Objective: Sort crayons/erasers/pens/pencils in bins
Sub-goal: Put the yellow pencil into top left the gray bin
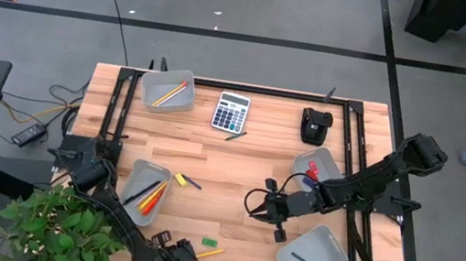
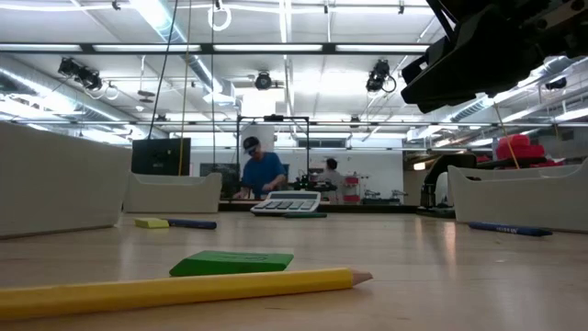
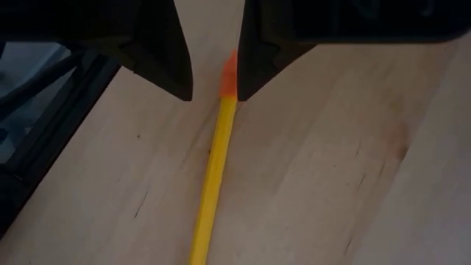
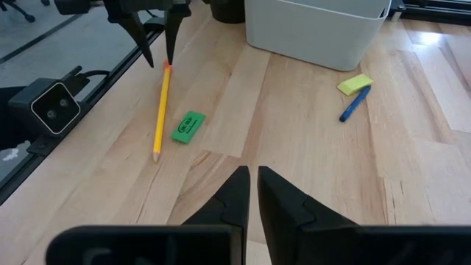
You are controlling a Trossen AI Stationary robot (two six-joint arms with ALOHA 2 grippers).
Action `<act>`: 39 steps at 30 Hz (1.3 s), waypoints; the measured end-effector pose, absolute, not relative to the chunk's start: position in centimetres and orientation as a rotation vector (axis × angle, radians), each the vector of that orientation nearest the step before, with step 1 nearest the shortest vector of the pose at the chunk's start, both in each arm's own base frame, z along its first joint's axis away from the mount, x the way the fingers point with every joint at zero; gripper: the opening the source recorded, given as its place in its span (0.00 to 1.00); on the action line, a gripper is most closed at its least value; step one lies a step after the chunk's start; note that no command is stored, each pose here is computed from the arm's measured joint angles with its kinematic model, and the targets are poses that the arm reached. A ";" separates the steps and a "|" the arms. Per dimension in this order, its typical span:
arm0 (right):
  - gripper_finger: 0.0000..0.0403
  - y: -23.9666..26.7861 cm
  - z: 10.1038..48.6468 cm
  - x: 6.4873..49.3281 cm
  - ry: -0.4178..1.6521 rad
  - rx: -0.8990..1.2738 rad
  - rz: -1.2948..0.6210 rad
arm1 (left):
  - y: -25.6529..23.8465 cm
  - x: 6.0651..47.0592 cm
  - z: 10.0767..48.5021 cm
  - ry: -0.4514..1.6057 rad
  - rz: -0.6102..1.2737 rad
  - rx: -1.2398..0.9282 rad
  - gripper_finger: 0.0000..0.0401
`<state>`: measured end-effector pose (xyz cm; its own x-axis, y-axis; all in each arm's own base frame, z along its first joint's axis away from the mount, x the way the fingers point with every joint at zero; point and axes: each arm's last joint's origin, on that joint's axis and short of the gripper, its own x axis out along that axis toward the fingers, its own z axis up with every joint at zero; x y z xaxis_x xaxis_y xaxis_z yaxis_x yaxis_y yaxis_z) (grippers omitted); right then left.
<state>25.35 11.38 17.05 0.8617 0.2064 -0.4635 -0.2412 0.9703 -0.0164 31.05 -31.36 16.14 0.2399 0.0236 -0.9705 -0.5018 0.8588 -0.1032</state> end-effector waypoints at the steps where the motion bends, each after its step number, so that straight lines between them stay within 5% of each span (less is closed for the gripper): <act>1: 0.09 11.4 17.0 25.3 0.478 -0.075 0.234 | -31.4 31.0 16.1 1.288 0.377 -0.440 0.29; 39: 0.09 11.4 17.2 25.4 0.465 -0.073 0.236 | -31.3 32.0 13.4 1.359 0.364 -0.433 0.27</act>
<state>25.40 11.40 17.15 0.8670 0.2087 -0.4525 -0.2420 0.9701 -0.0163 32.05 -31.35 13.44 0.1765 0.0010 -0.9843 -0.4909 0.8668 -0.0872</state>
